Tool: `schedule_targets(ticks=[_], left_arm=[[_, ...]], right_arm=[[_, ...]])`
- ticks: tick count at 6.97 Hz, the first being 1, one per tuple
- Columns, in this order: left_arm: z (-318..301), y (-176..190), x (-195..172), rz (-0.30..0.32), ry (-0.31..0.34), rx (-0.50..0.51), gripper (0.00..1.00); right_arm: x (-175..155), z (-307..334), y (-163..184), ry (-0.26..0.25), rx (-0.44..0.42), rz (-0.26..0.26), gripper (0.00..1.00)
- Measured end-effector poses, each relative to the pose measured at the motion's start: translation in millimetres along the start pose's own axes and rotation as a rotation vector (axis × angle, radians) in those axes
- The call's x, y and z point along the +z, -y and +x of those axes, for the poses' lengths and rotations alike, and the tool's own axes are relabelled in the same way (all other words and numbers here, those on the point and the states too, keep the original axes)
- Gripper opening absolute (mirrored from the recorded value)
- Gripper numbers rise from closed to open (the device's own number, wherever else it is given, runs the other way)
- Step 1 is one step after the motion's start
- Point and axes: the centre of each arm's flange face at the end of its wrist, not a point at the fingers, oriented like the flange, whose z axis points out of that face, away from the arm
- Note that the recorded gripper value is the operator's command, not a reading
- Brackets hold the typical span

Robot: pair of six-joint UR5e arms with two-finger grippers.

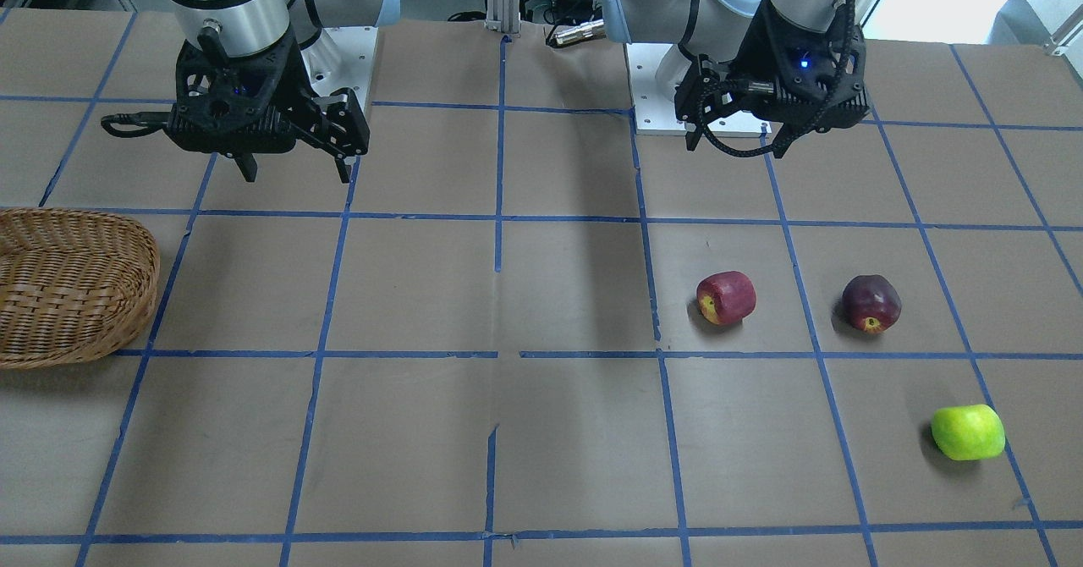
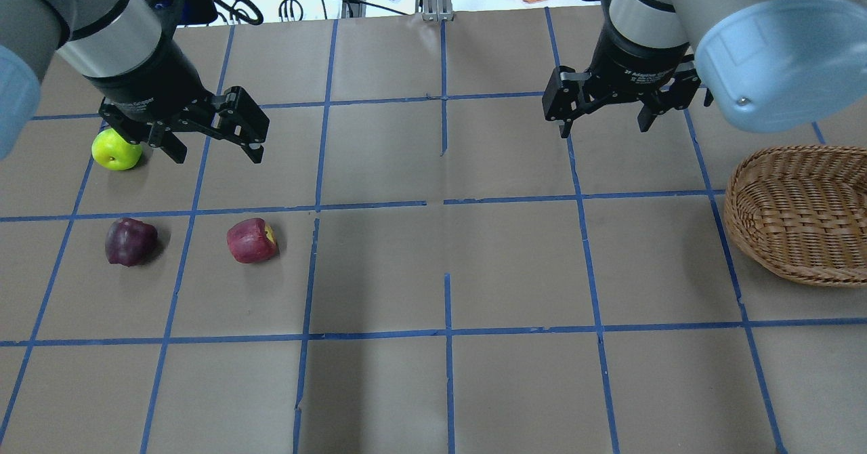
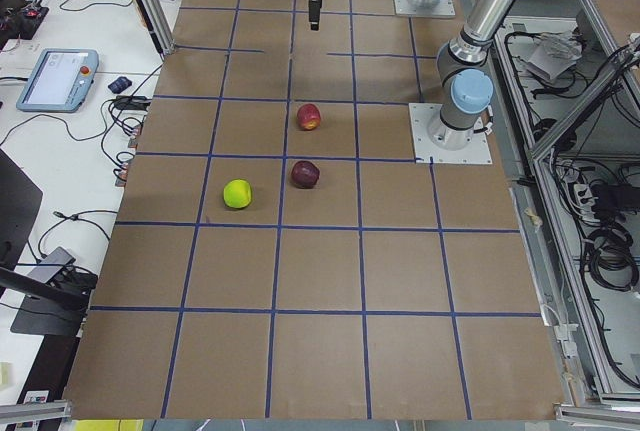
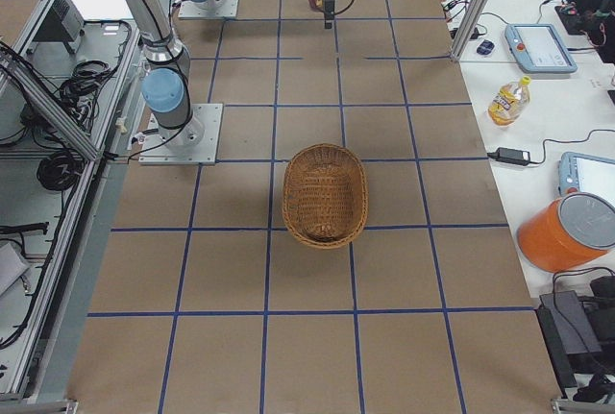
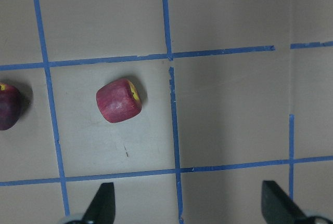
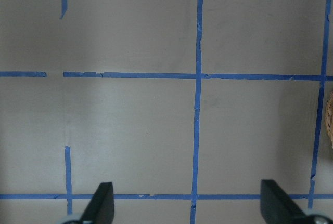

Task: Put all apples into basket
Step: 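Lower the left gripper from above the green apple toward the apples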

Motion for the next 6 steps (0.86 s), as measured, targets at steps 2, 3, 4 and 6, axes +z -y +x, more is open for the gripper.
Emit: schedule_targets(ticks=[2,3,4,6], left_arm=[[0,-1,-5,0.013,0.000,0.000,1.00],[2,-5,-9,0.022,0.000,0.000,1.00],[2,-10,-10,0.025,-0.001,-0.002,1.00],[-2,-7,-1,0.066,-0.002,-0.007,1.00]], right_arm=[[-1,0,0,0.001,-0.001,0.001,1.00],[-1,0,0,0.002,-0.001,0.002,1.00],[-1,0,0,0.002,-0.002,0.003,1.00],[0,-1,0,0.002,-0.002,0.001,1.00]])
